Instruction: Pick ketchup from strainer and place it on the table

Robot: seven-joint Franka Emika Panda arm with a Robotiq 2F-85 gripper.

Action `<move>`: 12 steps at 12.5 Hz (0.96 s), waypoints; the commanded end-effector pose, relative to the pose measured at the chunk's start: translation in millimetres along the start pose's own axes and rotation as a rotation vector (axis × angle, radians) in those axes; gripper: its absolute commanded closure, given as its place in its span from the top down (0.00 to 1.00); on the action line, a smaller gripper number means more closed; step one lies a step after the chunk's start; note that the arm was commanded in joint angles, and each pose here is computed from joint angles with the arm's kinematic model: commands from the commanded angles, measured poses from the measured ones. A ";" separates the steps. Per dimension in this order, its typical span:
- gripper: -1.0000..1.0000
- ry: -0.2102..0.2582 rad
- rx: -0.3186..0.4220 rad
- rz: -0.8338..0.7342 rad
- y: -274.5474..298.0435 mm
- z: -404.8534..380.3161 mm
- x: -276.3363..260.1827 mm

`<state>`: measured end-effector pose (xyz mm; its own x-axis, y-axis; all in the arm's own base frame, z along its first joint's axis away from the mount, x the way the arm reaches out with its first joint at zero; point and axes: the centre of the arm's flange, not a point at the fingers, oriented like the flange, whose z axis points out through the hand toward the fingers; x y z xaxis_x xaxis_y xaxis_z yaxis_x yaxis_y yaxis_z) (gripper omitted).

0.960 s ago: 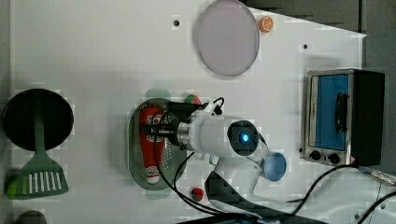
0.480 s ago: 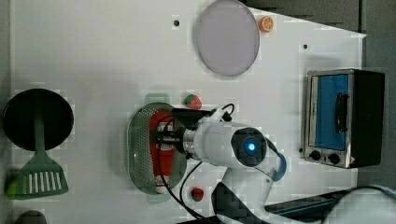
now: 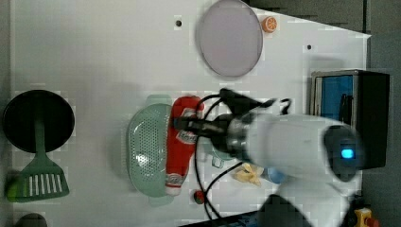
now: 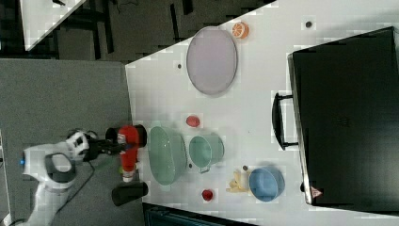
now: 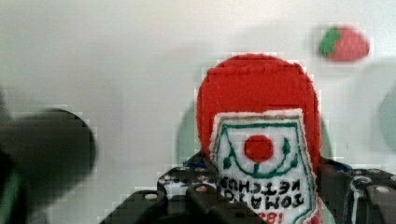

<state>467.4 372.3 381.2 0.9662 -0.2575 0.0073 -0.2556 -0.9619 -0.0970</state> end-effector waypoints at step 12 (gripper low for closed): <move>0.60 -0.030 -0.179 0.045 341.3 -75.2 234.6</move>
<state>608.5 -52.1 410.7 0.9026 -0.4297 -0.0263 -0.4256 -0.8998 0.0959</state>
